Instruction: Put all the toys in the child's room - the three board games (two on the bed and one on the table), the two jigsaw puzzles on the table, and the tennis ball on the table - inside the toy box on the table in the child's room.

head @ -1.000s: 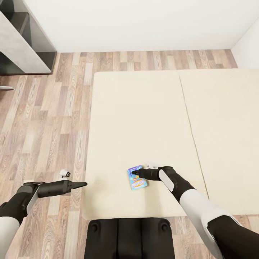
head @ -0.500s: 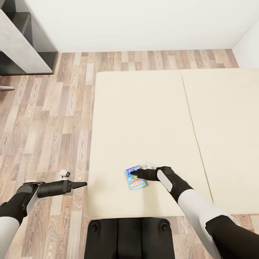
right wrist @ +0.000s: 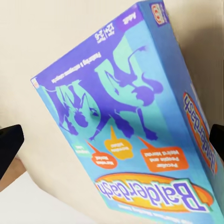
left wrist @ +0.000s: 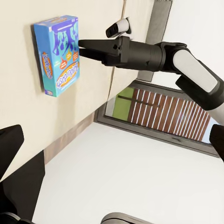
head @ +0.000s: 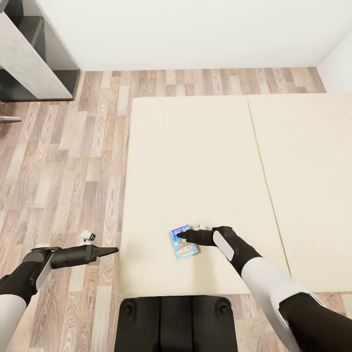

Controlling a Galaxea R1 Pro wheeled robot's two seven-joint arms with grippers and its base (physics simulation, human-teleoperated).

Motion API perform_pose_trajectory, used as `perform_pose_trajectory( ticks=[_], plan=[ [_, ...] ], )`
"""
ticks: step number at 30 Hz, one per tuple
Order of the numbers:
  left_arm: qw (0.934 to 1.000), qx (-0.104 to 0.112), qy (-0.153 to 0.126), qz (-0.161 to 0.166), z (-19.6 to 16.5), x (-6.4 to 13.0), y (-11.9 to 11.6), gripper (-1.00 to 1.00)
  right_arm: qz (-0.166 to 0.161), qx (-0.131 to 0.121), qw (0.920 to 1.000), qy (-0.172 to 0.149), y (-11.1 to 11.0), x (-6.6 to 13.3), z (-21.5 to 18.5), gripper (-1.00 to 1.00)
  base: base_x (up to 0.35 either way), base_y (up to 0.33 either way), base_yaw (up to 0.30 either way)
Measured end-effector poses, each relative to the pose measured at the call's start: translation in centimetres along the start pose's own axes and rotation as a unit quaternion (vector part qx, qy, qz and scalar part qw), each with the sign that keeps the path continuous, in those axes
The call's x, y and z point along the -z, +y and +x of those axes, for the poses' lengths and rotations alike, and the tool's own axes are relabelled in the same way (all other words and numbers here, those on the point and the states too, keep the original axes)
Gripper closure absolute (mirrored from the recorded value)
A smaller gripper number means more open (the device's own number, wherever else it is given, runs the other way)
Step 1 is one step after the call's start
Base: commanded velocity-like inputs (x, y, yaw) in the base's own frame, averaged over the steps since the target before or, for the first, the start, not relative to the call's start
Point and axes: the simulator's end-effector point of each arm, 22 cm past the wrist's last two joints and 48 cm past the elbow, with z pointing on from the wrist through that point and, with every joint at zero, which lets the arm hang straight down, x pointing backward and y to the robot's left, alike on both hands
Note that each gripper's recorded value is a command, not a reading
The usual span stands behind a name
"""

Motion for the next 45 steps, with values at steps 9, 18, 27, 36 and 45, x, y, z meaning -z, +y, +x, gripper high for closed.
perform_pose_trajectory(
  ticks=[9, 18, 27, 36, 45],
  plan=[
    [1.0000, 0.000, 0.000, 0.000, 0.00, 0.00, 0.00, -1.00, 0.000, 0.000, 1.0000, 0.000, -0.02, 0.01, -0.02, -1.00, 0.000, 0.000, 0.052],
    [1.0000, 0.000, 0.000, 0.000, 0.00, 0.00, 0.00, -1.00, 0.000, 0.000, 1.0000, -0.001, 0.01, 0.00, -0.05, -1.00, 0.000, 0.041, 0.002],
    [1.0000, 0.000, 0.000, 0.000, 0.00, 0.00, 0.00, -1.00, 0.000, 0.000, 1.0000, -0.001, -0.03, 0.01, -0.03, -1.00, 0.000, 0.026, 0.000],
    [1.0000, 0.000, 0.000, 0.000, 0.01, -0.01, 0.00, -1.00, 0.000, 0.000, 1.0000, 0.000, 0.00, 0.00, -0.01, -1.00, 0.000, 0.034, 0.000],
    [1.0000, 0.000, 0.000, 0.000, 0.01, -0.01, 0.00, -1.00, 0.000, 0.000, 1.0000, 0.000, 0.00, 0.00, -0.01, -1.00, 0.000, 0.014, 0.000]
  ],
)
